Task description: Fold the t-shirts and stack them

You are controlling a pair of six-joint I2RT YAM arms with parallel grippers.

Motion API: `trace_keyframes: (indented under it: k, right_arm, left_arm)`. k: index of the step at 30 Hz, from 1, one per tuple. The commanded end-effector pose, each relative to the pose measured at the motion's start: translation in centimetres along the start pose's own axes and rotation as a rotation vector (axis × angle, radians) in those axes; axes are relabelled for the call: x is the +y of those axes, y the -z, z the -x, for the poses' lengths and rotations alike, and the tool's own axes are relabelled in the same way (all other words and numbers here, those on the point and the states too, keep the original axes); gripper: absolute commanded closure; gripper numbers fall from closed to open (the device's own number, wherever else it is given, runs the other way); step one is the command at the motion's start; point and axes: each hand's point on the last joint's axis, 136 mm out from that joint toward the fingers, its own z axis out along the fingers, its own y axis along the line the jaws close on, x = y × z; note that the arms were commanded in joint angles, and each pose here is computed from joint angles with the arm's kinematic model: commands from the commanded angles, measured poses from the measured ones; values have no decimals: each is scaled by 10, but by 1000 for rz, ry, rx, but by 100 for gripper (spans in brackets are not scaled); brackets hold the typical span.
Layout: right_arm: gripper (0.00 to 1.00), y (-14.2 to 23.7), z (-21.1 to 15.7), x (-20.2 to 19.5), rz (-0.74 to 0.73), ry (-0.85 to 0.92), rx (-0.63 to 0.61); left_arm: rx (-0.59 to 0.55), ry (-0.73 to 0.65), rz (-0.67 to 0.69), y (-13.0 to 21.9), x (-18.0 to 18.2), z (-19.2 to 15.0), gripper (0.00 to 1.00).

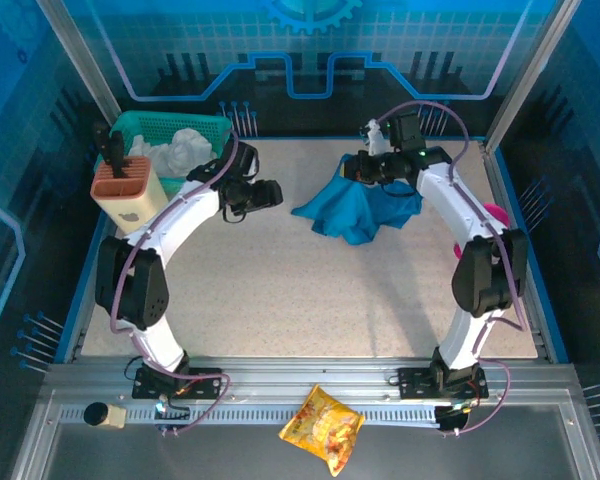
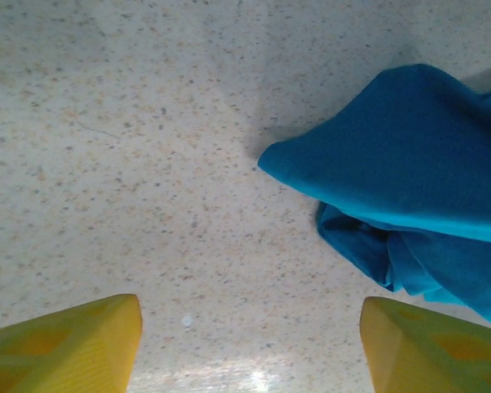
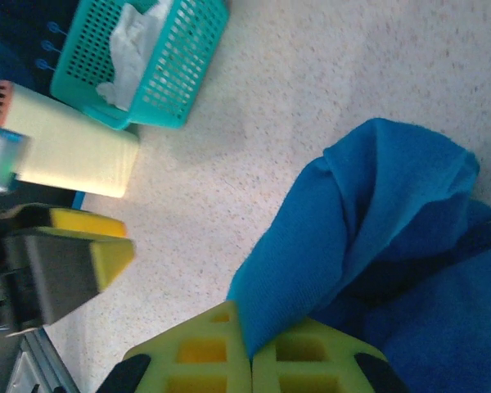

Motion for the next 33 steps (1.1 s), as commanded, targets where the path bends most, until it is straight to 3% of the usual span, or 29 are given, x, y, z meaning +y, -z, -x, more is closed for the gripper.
trace_keyframes:
  k: [1, 7, 11, 17, 22, 25, 27, 30, 33]
  right_arm:
    - [100, 33, 15, 34, 43, 89, -72]
    - [100, 27, -3, 16, -13, 61, -19]
    - [100, 16, -36, -5, -53, 14, 49]
    - [100, 3, -146, -41, -150, -59, 283]
    - [100, 21, -246, -73, -284, -135, 478]
    - [64, 30, -265, -81, -323, -162, 484]
    - [48, 34, -263, -85, -351, -167, 471]
    - [32, 40, -251, -91, -380, -177, 447]
    - [30, 51, -228, -95, -409, -177, 379]
  left_arm:
    - [38, -16, -151, -33, -24, 4, 26]
    - [113, -11, -184, -98, -28, 7, 28]
    - [124, -5, -206, -118, -34, 15, 29]
    - [142, -30, -167, -118, -33, 6, 31]
    - [162, -75, -131, -99, -28, -10, 31]
    - [175, -150, -125, -86, -41, -20, 30]
    - [178, -222, -148, -79, -60, -26, 28]
    - [170, -353, -168, -77, -89, -30, 24]
    - [186, -459, -202, -82, -115, -33, 24]
